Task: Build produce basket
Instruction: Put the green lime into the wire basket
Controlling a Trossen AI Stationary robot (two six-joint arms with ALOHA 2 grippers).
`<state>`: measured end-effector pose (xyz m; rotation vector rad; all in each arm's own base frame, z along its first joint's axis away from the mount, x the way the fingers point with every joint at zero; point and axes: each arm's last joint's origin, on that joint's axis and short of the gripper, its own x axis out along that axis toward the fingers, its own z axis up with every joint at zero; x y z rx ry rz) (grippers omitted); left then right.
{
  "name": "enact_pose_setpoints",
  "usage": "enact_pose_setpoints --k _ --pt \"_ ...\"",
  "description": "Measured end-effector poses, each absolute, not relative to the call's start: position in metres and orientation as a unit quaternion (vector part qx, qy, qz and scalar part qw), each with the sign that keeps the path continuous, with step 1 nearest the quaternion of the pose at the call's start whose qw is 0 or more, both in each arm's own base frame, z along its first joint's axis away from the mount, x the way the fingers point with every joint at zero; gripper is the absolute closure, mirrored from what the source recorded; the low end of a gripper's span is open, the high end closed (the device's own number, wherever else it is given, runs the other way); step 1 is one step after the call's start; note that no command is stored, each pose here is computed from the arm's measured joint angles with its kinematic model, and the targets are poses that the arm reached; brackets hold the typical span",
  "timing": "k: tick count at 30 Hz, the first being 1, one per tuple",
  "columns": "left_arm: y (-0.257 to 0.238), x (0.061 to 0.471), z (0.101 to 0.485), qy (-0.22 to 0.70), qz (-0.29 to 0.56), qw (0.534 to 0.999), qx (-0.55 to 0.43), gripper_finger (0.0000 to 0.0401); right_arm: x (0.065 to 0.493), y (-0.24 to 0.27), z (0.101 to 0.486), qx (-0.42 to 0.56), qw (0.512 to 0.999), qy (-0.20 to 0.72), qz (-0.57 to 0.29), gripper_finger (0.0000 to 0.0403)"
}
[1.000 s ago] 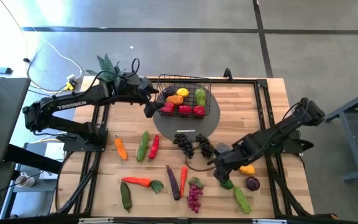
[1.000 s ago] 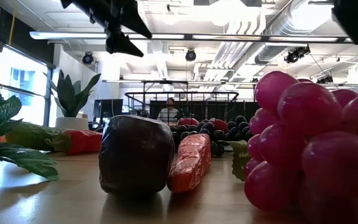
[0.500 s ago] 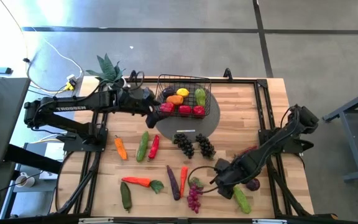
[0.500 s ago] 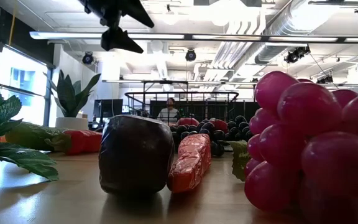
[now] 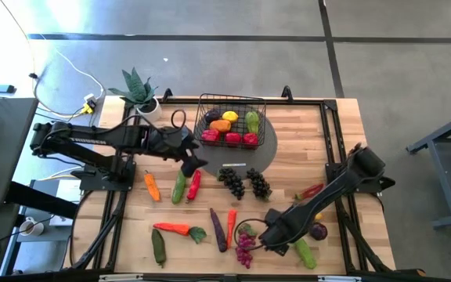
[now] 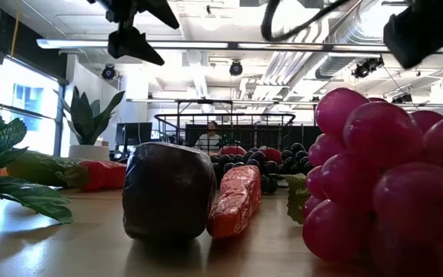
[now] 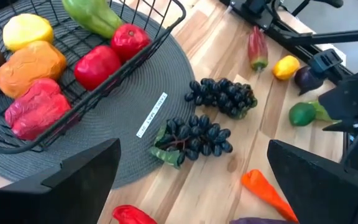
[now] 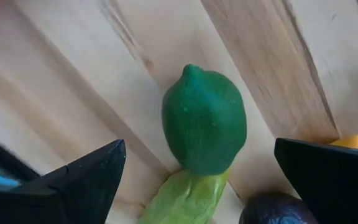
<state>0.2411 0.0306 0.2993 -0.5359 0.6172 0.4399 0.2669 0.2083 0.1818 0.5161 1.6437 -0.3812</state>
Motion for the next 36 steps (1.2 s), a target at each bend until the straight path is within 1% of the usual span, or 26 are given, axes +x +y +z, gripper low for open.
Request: enact_pose_setpoints --k 3,6,12,18,25,28,31,36 --pt "0.025 0.241 0.299 0.300 0.209 0.894 -0.258 0.0004 0.268 0.210 0.174 0.221 0.628 0.727 -0.170 0.0014" --pt "0.021 0.240 0.297 0.307 0.217 0.889 -0.261 0.0004 0.269 0.210 0.168 0.215 0.624 0.731 -0.174 0.0034" --pt "0.015 0.233 0.290 0.338 0.255 0.864 -0.273 0.0004 0.272 0.212 0.162 0.209 0.628 0.728 -0.179 0.0090" --pt "0.010 0.227 0.285 0.370 0.272 0.843 -0.280 0.0004 0.273 0.212 0.161 0.208 0.634 0.723 -0.180 0.0138" --pt "0.010 0.225 0.283 0.382 0.275 0.838 -0.275 0.0004 0.273 0.212 0.161 0.210 0.635 0.722 -0.180 0.0211" --pt "0.010 0.224 0.283 0.385 0.276 0.837 -0.274 0.0004 0.273 0.211 0.161 0.211 0.634 0.721 -0.180 0.0235" --pt "0.010 0.223 0.282 0.390 0.278 0.834 -0.272 0.0004 0.274 0.212 0.161 0.212 0.636 0.720 -0.179 0.0244" --pt "0.010 0.223 0.282 0.396 0.276 0.838 -0.255 0.0004 0.275 0.210 0.166 0.218 0.647 0.709 -0.176 0.0242"
